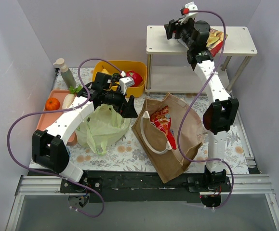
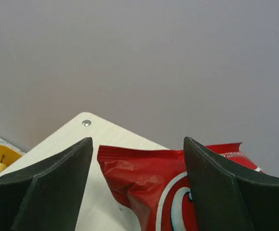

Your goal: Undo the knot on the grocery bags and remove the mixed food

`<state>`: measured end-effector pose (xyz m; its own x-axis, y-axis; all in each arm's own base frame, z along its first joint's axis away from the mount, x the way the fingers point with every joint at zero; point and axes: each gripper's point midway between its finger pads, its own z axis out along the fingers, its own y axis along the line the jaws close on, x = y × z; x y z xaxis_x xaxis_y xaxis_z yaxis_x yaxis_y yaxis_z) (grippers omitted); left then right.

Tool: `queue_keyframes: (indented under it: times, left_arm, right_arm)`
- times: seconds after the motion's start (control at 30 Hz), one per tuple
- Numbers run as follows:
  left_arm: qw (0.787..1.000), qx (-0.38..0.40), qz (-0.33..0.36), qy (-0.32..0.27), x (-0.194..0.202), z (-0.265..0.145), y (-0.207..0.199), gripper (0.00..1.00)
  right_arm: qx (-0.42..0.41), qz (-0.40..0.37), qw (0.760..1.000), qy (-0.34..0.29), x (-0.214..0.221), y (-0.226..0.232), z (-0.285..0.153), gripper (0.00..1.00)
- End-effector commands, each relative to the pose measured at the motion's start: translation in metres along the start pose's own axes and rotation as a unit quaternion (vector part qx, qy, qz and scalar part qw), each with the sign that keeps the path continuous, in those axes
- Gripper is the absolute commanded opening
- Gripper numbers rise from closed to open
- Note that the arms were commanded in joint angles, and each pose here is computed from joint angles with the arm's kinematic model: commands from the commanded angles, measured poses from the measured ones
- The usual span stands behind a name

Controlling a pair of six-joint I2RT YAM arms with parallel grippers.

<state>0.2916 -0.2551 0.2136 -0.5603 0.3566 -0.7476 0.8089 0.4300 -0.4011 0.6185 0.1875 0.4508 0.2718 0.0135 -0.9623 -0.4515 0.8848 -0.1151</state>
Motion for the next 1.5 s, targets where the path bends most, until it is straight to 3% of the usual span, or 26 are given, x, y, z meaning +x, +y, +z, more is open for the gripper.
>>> queue_keyframes:
  times: [0.0, 0.1, 0.2, 0.23, 0.3, 0.33, 0.43, 0.53, 0.67, 0.83, 1.1, 1.13, 1.17, 1.23, 1.3, 1.33, 1.43, 1.47]
  left_arm:
    - [0.999, -0.019, 0.029, -0.015, -0.016, -0.011, 0.001, 0.98]
    - [0.999, -0.021, 0.029, -0.015, -0.014, -0.01, 0.004, 0.98]
    - [0.999, -0.02, 0.028, -0.014, -0.015, -0.009, 0.006, 0.98]
    - [0.999, -0.019, 0.028, -0.014, -0.014, -0.008, 0.006, 0.98]
    - [0.999, -0.019, 0.028, -0.013, -0.016, -0.006, 0.008, 0.98]
    - [0.999, -0.021, 0.029, -0.015, -0.018, -0.006, 0.009, 0.98]
    - [0.999, -0.022, 0.028, -0.014, -0.018, -0.006, 0.01, 0.98]
    - [0.999, -0.021, 0.027, -0.013, -0.014, -0.007, 0.008, 0.98]
    - [0.999, -0.027, 0.025, -0.009, -0.006, -0.01, 0.008, 0.98]
    - [0.999, -0.03, 0.022, -0.01, -0.002, -0.015, 0.007, 0.98]
    - [0.999, -0.031, 0.02, -0.009, -0.002, -0.016, 0.008, 0.98]
    - [0.999, -0.031, 0.022, -0.01, -0.003, -0.016, 0.008, 0.98]
    - [0.999, -0.032, 0.023, -0.01, -0.003, -0.017, 0.007, 0.98]
    - [0.999, -0.033, 0.023, -0.012, -0.004, -0.017, 0.008, 0.98]
    - [0.998, -0.044, 0.028, -0.021, -0.011, -0.02, 0.009, 0.98]
    - [0.998, -0.057, 0.023, -0.03, -0.017, -0.022, 0.012, 0.98]
    - [0.991, -0.124, 0.005, -0.052, -0.034, -0.031, 0.033, 0.98]
    - [0.989, -0.134, 0.002, -0.056, -0.038, -0.034, 0.035, 0.98]
  right_arm:
    - [0.094, -0.042, 0.995, -0.003, -0.024, -0.03, -0.012, 0.82]
    - [0.109, -0.072, 0.991, 0.021, -0.017, -0.039, -0.02, 0.82]
    - [0.055, -0.107, 0.991, 0.052, -0.004, -0.024, -0.024, 0.76]
    - [0.04, -0.108, 0.991, 0.068, 0.01, -0.018, -0.025, 0.64]
    - [-0.002, -0.117, 0.99, 0.083, 0.022, -0.007, -0.029, 0.5]
    - [-0.029, -0.118, 0.989, 0.086, 0.027, 0.002, -0.029, 0.37]
    - [-0.098, -0.134, 0.983, 0.074, 0.028, 0.024, -0.03, 0.19]
    - [-0.246, -0.146, 0.957, 0.048, 0.027, 0.082, -0.045, 0.01]
    - [-0.341, -0.196, 0.919, 0.016, 0.026, 0.13, -0.067, 0.01]
    - [-0.389, -0.209, 0.897, -0.011, 0.019, 0.149, -0.074, 0.01]
    - [-0.356, -0.214, 0.909, -0.04, 0.017, 0.138, -0.046, 0.01]
    - [-0.35, -0.219, 0.91, -0.045, 0.013, 0.137, -0.042, 0.02]
    - [-0.349, -0.221, 0.909, -0.048, 0.014, 0.136, -0.04, 0.13]
    - [-0.33, -0.232, 0.913, -0.065, 0.002, 0.132, -0.035, 0.47]
    - [-0.309, -0.215, 0.923, -0.078, -0.015, 0.129, -0.039, 0.74]
    - [-0.285, -0.224, 0.926, -0.103, -0.032, 0.123, -0.039, 0.95]
    - [-0.27, -0.2, 0.934, -0.119, -0.067, 0.125, -0.058, 0.99]
    - [-0.262, -0.202, 0.934, -0.138, -0.097, 0.125, -0.071, 0.98]
